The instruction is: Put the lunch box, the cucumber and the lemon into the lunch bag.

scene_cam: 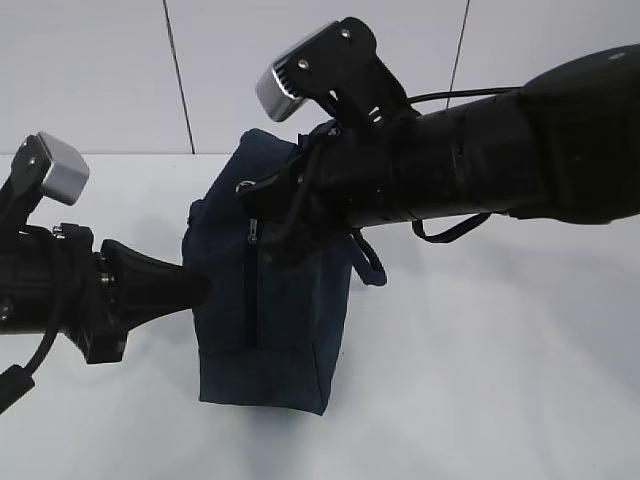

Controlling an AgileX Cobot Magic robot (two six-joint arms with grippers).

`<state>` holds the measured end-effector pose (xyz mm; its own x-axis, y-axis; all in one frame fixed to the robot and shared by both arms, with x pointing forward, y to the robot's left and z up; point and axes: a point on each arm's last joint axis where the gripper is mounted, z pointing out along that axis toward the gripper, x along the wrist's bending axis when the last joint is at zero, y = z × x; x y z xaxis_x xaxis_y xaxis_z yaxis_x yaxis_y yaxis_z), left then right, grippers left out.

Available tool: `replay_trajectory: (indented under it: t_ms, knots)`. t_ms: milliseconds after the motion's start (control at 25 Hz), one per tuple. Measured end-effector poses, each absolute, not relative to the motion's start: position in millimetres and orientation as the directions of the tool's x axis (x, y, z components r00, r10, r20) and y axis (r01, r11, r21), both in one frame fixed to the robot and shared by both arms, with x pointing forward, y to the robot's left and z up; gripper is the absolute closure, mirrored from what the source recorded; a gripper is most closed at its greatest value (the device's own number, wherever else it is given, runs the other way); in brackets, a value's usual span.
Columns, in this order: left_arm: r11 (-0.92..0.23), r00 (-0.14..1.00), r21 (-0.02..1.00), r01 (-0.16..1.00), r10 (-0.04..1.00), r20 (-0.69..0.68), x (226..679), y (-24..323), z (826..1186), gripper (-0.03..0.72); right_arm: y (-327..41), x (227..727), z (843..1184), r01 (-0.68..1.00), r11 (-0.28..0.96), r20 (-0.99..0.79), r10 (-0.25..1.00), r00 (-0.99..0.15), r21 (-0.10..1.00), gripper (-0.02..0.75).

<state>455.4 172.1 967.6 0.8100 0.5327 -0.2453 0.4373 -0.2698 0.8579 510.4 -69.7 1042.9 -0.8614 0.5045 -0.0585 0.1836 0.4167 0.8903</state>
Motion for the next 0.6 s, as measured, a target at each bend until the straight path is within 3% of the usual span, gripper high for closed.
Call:
replay_trajectory:
  t_ms: [600]
  knots:
    - [-0.271,0.809,0.857,0.438,0.534,-0.245,455.5,172.2,967.5,0.694,-65.4,522.8,1029.3,0.241,0.416,-0.035,0.554,-0.832,0.877,0.73]
